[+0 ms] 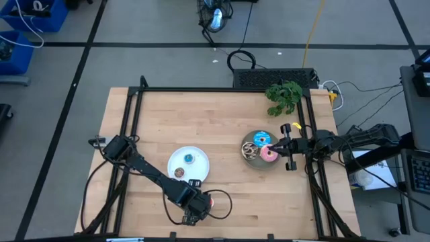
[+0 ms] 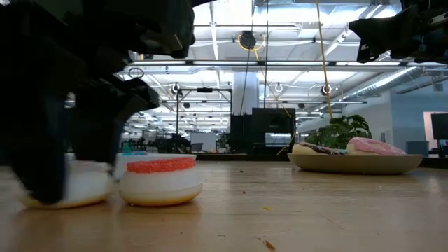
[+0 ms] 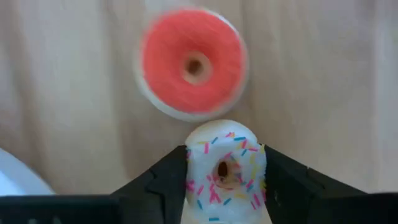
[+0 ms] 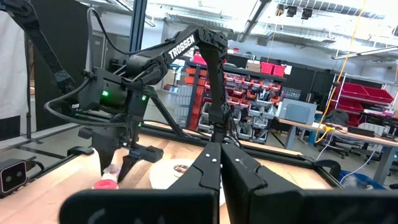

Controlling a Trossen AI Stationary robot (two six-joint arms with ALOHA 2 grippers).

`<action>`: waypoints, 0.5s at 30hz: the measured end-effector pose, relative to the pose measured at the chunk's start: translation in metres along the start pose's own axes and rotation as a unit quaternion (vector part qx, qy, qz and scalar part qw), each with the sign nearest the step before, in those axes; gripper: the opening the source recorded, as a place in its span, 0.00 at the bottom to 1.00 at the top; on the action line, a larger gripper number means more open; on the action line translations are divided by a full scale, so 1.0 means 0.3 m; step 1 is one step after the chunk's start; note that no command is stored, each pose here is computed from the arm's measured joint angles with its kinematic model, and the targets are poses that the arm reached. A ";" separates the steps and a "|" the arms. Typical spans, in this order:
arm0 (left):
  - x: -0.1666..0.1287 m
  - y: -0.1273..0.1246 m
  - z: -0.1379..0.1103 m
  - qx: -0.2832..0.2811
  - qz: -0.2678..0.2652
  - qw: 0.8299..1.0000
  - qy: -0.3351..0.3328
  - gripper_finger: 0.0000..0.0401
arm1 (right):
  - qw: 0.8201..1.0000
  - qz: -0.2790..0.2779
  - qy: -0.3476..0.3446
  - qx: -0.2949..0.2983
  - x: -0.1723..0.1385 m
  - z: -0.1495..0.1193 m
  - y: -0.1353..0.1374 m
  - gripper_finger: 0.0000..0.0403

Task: Pick & Place donuts
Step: Put the small white donut on the white plate

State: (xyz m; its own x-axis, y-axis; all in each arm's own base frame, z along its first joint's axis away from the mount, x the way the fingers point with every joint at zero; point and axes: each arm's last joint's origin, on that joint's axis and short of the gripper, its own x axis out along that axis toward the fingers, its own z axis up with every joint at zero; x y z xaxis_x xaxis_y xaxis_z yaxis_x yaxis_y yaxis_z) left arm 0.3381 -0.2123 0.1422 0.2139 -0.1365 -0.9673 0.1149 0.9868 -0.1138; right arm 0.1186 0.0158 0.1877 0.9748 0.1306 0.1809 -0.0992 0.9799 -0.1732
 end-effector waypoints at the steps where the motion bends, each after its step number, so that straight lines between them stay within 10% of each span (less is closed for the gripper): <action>1: -0.008 -0.001 0.005 -0.002 -0.003 1.000 0.003 0.45 | 1.000 0.000 0.000 0.000 0.000 0.000 0.000 0.00; 15: -0.279 0.000 0.108 0.005 0.056 0.997 0.053 0.59 | 1.000 0.000 0.000 0.000 0.000 0.000 0.000 0.00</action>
State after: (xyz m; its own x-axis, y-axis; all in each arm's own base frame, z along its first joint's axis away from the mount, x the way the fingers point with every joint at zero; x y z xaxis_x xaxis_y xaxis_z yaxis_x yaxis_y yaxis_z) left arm 0.3517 -0.2037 0.2306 0.1220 -0.0143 -0.9924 0.1064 0.9943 -0.0012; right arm 0.1185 0.0158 0.1878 0.9747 0.1309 0.1812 -0.0995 0.9799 -0.1728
